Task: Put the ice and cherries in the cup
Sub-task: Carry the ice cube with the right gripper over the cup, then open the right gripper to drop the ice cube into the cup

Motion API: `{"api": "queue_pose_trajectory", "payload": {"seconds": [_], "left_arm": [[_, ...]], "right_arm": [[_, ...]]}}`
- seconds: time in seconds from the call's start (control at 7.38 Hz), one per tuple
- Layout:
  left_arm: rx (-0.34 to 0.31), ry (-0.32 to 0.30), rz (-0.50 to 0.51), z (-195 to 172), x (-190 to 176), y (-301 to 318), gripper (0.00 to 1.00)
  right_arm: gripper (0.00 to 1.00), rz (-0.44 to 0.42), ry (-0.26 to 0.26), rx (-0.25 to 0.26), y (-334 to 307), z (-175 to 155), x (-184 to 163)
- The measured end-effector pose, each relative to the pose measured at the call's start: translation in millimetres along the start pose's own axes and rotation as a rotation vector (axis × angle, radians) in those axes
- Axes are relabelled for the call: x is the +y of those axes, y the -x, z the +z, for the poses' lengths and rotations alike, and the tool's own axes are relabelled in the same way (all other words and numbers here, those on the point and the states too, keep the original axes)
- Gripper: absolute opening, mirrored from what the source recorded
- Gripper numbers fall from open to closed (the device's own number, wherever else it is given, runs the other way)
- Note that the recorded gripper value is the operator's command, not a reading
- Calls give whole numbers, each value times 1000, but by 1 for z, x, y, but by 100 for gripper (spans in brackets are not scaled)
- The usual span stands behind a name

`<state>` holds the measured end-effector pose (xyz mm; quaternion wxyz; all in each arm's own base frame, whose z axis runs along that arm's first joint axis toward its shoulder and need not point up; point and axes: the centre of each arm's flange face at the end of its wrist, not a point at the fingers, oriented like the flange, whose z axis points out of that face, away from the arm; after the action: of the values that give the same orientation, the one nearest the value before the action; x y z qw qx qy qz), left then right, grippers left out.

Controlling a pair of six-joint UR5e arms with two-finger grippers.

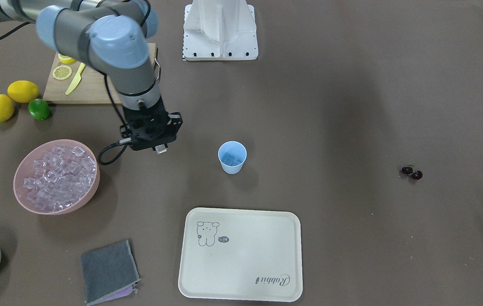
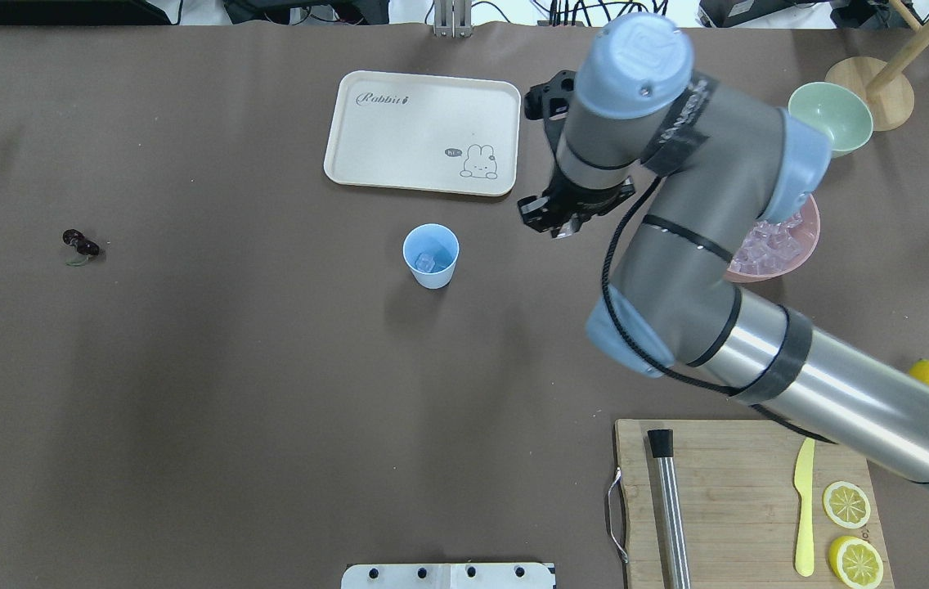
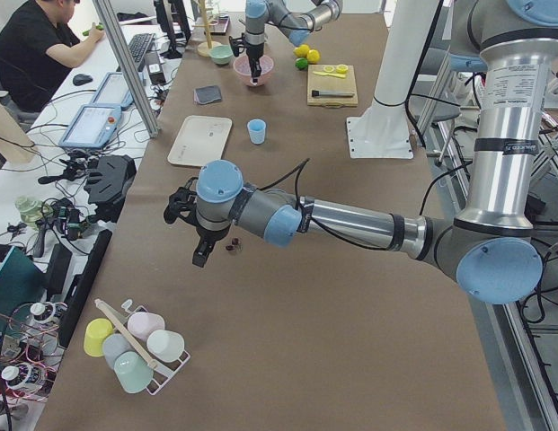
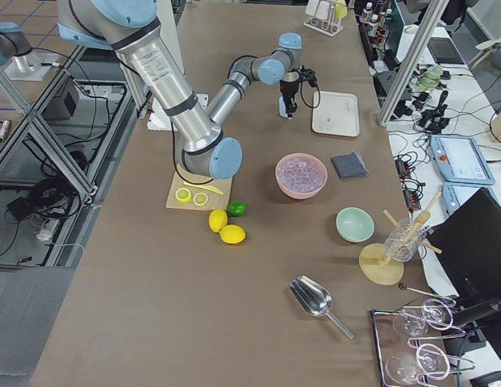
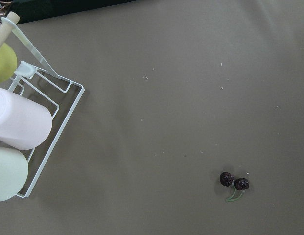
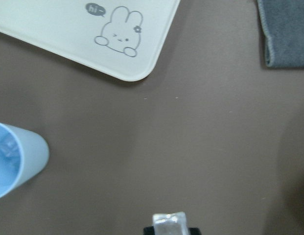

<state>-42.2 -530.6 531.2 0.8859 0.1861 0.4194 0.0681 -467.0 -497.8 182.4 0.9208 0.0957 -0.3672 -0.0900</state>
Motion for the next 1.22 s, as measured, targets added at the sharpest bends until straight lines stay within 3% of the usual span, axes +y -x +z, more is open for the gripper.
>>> {"api": "queue_pose_trajectory", "payload": {"seconds": [0.27, 0.68, 0.95, 1.22], "left_arm": [[0, -1, 2, 0, -1, -1, 98], [1, 1, 0, 0, 1, 0, 98], [0, 2, -1, 1, 1, 1, 98], [0, 3, -1, 2, 0, 1, 98]], "right_arm": [[23, 97, -20, -16, 94, -7, 1], [26, 131, -46, -2, 140, -6, -16], [99, 131, -52, 3, 141, -2, -18], [100, 132, -54, 2, 137, 2, -15]]}}
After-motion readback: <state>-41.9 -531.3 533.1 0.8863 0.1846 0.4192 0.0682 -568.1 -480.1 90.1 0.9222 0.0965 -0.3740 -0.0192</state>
